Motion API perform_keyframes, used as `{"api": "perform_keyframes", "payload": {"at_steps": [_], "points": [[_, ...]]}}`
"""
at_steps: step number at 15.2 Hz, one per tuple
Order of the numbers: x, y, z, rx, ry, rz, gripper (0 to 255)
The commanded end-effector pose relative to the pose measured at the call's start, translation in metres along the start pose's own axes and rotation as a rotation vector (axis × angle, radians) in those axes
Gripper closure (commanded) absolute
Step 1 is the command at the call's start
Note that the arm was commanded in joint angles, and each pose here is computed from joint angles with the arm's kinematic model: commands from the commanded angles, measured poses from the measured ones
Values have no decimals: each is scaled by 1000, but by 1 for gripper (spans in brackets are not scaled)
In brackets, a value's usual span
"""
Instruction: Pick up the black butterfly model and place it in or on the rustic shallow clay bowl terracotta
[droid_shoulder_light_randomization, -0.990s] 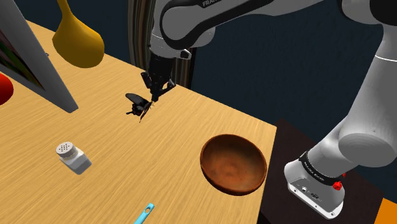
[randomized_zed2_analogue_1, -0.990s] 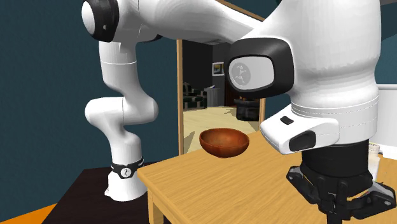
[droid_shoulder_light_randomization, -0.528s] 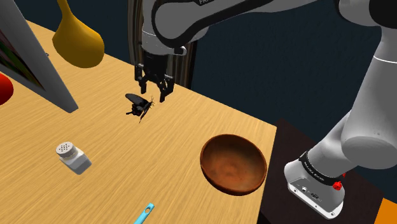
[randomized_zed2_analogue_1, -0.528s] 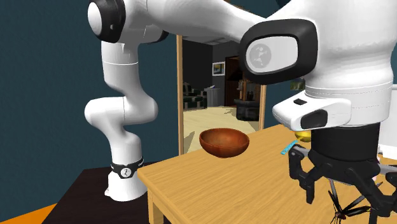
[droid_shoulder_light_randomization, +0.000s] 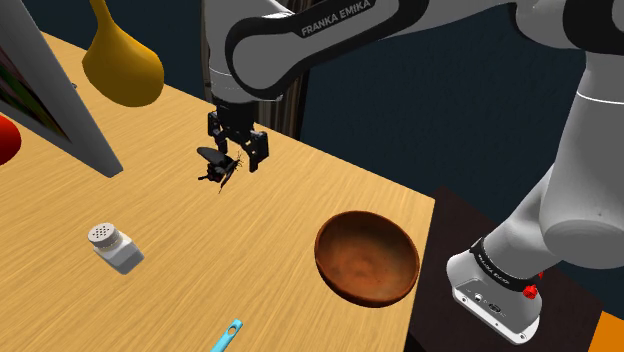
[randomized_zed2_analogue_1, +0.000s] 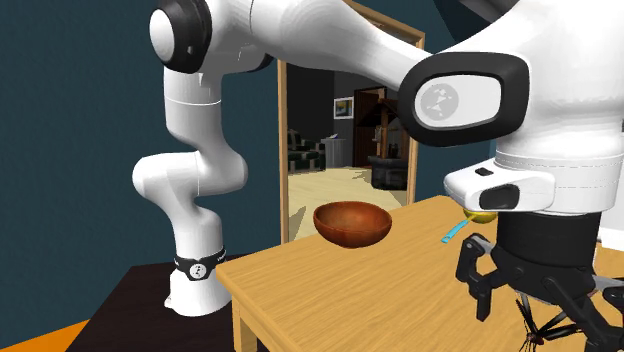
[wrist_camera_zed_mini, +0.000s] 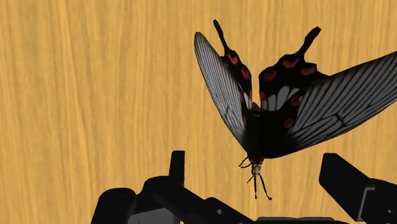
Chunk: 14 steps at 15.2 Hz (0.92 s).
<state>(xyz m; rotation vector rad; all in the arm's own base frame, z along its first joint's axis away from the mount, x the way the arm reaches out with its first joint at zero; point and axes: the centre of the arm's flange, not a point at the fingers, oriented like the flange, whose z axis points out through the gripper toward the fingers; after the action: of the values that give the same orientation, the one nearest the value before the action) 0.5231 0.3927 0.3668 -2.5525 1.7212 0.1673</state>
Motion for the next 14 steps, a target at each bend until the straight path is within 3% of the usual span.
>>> {"api": "perform_keyframes", "payload": {"at_steps": [1,8,9,14], "points": [[1,-1,8,0,0,1,0],[1,-2,8,0,0,1,0],[1,-2,8,0,0,1,255],[1,-2,8,0,0,1,255]]}}
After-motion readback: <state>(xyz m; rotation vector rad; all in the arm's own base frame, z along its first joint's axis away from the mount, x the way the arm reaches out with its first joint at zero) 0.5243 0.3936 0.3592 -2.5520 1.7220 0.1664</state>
